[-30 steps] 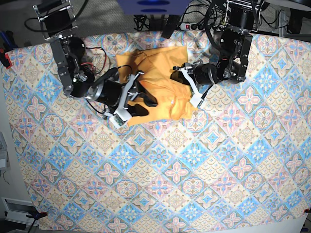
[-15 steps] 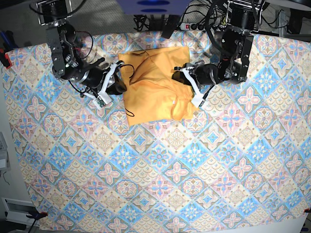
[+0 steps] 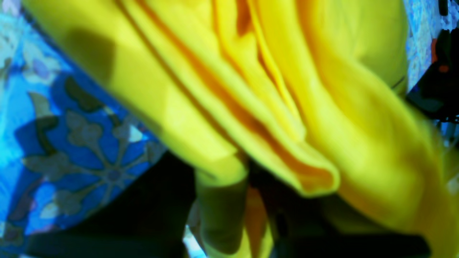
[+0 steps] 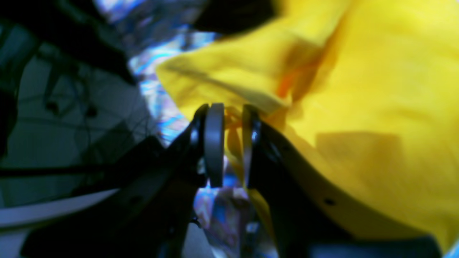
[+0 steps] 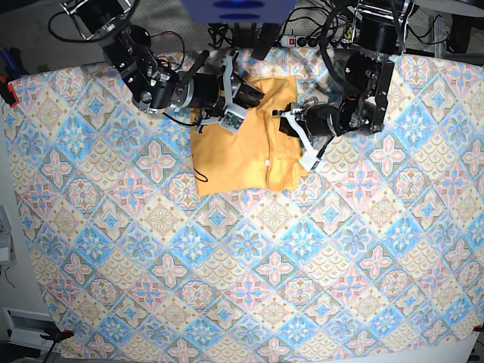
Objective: Fold the T-shirt properly
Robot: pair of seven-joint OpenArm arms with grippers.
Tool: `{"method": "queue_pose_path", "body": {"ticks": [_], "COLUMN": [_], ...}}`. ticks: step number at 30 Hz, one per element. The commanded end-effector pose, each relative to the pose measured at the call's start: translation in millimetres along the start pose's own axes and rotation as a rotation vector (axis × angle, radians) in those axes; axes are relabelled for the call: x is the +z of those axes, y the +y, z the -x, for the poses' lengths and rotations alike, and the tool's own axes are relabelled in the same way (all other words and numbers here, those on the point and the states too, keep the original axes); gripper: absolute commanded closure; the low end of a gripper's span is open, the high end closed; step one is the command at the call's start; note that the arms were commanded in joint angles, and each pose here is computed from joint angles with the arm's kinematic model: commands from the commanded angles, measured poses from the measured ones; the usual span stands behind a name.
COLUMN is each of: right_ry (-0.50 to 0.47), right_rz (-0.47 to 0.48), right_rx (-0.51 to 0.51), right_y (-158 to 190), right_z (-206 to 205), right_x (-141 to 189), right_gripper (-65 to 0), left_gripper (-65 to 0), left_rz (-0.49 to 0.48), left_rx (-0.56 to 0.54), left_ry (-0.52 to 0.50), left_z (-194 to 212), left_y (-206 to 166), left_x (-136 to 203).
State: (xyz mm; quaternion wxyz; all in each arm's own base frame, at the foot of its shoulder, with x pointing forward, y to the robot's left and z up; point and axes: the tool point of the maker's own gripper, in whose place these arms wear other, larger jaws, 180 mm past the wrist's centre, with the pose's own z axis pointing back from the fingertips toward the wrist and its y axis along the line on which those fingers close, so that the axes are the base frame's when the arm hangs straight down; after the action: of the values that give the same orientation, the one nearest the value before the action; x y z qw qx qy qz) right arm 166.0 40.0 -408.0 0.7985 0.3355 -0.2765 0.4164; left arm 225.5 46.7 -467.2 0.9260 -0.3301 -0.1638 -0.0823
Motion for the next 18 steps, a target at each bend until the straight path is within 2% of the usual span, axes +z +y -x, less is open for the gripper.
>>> {"method": "queue_pose_path", "body": {"ticks": [1, 3, 5, 9, 15, 18], "right_ry": [-0.042, -0.050, -0.055, -0.072, -0.076, -0.077], "right_rz": [0.016, 0.031, 0.064, 0.120, 0.128, 0.130], "right_rx": [0.021, 0.026, 0.014, -0.012, -0.016, -0.015], "right_y": [-7.7, -14.1, -25.5, -45.1, -48.2, -49.0], "right_z": [-14.5, -18.6, -19.2, -20.5, -21.0, -21.5], "right_x": [5.7, 7.8, 13.6, 23.5, 24.4, 24.8], "right_gripper": [-8.6, -8.6, -8.6, -8.6, -8.6, -8.6], "left_gripper": [-0.2, -0.9, -5.5, -22.4, -45.7, -53.8], "left_rz": [0.013, 0.014, 0.019, 0.035, 0.007, -0.031], "left_rx": [-0.017, -0.016, -0.020, -0.035, -0.045, -0.059], "left_ry": [-0.029, -0.030, -0.038, -0.062, -0.047, -0.033], "left_z": [-12.1, -12.2, -14.1, -19.8, -15.8, -13.9], "left_y": [-3.5, -3.7, -5.2, -12.8, -1.0, 14.4], "left_x": [2.7, 2.7, 4.9, 9.4, 16.9, 26.9]}}
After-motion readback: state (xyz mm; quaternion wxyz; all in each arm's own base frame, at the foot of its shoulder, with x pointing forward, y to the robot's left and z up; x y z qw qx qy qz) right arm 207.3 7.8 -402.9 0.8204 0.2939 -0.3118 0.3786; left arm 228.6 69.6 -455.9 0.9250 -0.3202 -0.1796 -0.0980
